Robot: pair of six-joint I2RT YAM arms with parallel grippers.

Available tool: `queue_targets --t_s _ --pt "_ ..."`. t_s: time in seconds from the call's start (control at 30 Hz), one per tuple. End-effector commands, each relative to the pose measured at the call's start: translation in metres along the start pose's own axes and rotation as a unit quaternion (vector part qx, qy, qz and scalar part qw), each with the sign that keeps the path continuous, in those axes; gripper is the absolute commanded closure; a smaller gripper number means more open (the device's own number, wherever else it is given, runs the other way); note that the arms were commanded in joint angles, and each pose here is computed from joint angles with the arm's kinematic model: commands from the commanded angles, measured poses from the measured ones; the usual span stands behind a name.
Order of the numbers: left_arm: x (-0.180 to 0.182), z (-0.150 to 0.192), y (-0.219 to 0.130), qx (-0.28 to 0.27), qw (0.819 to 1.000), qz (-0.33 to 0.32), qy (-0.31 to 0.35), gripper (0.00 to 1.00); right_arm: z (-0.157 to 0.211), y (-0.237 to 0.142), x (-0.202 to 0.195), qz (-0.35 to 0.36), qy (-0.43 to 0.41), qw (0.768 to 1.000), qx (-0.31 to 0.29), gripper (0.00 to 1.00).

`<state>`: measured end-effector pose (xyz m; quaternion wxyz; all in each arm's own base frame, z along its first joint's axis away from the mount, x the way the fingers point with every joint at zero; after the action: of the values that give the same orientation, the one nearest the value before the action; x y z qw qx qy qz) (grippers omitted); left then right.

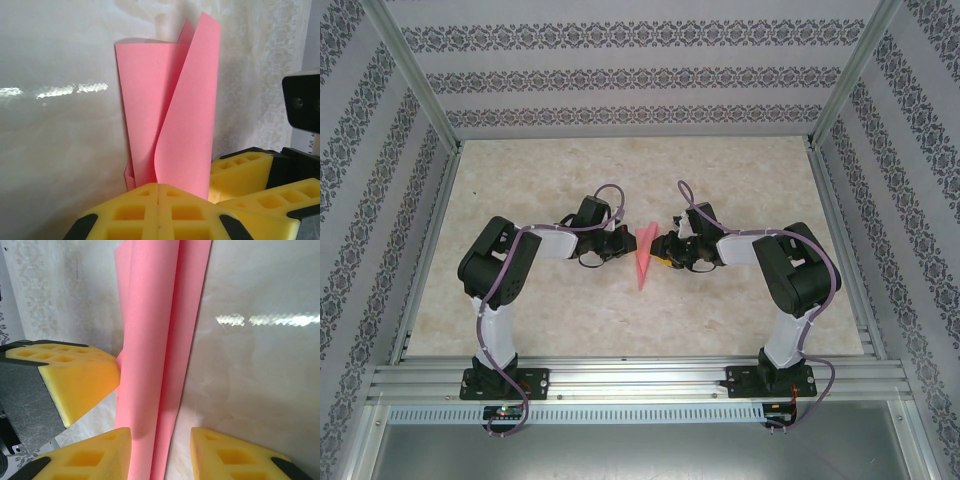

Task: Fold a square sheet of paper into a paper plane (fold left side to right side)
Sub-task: Fold the wing for the fifth time at the center of the table.

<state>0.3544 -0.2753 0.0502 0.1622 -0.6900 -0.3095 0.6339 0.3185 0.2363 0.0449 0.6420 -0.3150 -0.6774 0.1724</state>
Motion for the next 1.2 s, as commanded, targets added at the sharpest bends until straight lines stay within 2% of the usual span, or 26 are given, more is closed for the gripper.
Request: queue_targets --t_s 0.0,0.7,1.17 --pt "-0.004 -0.013 -0.001 -0.013 1.0 0.008 0.02 1.0 0.012 0.015 -0.018 0.032 -0.004 0.999 0.02 0.63" --pt "0.007 -0.015 0.011 -0.008 1.0 -0.001 0.014 1.0 0.006 -0.008 0.005 0.011 -0.035 0.999 -0.018 0.64" --pt "0.01 -0.018 0.015 -0.011 1.0 -0.007 0.009 0.99 0.003 -0.009 0.038 -0.071 -0.041 0.996 -0.041 0.71"
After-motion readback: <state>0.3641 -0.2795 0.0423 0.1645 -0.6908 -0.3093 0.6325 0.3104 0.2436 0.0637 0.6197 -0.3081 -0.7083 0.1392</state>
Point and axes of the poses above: each hand's point on the last joint's axis, 136 mm out from that joint toward the fingers, its own y axis out along the fingers, its own x axis along the line the jaws close on, z = x × y, the point moved 3 cm from there along -y, back along the fingers, and after that the axes turned 1 degree about -y, right-handed, at the moved point
